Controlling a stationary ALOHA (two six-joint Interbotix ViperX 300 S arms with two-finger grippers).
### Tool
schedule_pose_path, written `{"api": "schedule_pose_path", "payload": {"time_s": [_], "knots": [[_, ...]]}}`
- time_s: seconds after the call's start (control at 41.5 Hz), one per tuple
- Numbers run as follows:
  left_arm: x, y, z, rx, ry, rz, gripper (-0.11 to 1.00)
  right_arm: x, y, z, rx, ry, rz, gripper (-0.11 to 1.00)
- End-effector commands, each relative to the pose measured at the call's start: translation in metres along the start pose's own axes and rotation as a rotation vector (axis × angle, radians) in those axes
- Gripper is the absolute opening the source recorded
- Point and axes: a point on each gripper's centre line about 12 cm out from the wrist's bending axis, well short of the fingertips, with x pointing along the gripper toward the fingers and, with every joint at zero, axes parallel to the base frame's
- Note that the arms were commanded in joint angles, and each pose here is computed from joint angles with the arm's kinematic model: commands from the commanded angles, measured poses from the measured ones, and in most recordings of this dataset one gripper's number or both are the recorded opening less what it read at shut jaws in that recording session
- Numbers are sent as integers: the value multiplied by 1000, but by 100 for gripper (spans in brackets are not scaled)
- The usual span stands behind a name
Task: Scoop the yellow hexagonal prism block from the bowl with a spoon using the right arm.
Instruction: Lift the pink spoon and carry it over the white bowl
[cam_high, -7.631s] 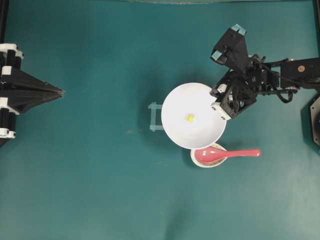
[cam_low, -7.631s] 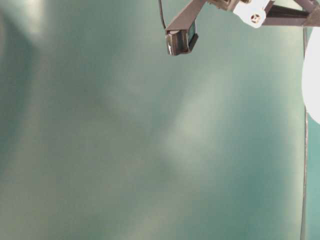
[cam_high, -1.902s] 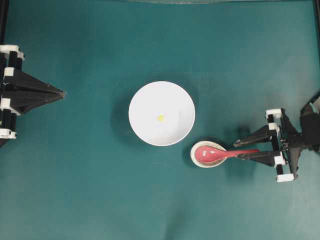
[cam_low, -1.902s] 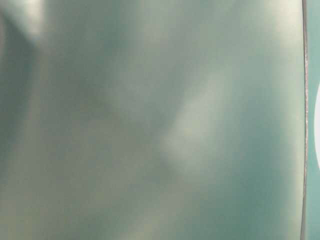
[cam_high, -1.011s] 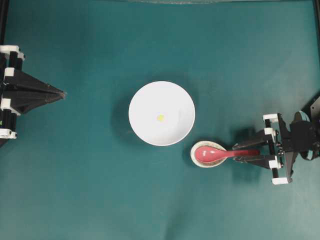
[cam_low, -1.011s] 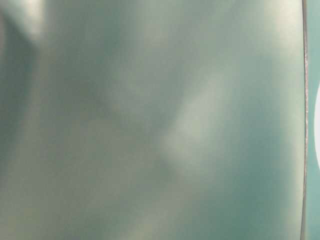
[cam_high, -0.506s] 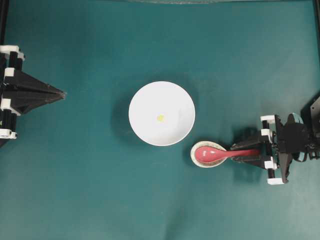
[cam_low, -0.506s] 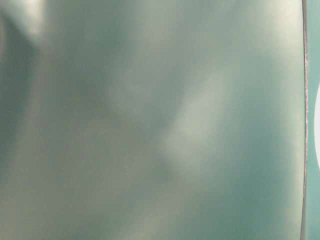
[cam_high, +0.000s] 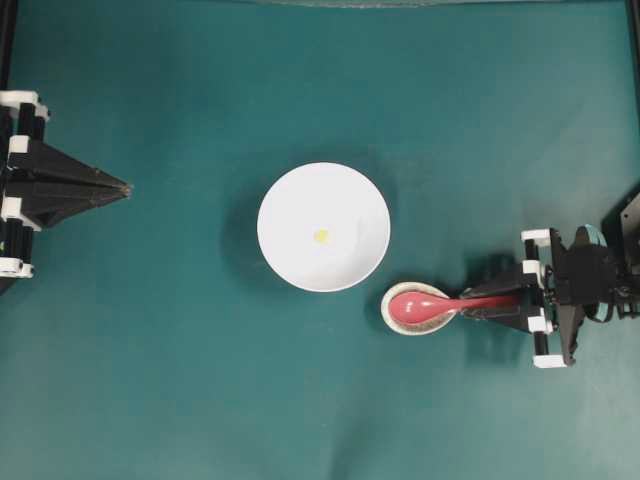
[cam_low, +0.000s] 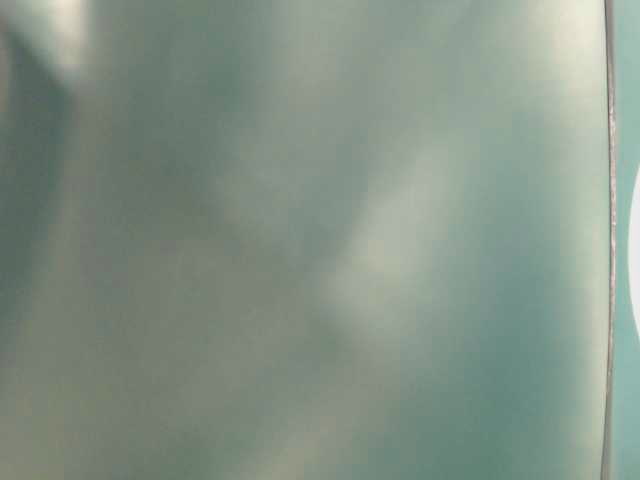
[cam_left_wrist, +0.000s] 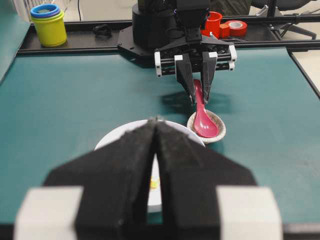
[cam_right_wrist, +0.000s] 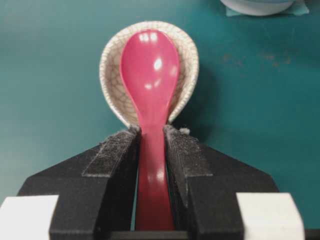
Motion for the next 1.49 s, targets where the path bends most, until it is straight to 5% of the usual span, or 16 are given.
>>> {"api": "schedule_pose_path", "payload": {"time_s": [0.0,0.241,0.53,0.915,1.131,1.468], "knots": [[2,0,2,1,-5,0,0,0,2,6,10,-25,8,23],[2,0,3,1,-6,1,0,-4,1,28,78,-76,13,23],[2,0,4,1,-12,0,0,-1,-7,72,201,8,-3,23],[2,0,2,4,-6,1,0,4,-37,162,236,225,7,23],[2,0,2,1,0,0,0,9,-74,194,217,339,-56,23],[1,0,2,0,9,1,0,39,-101,221,194,539,-73,23]]}}
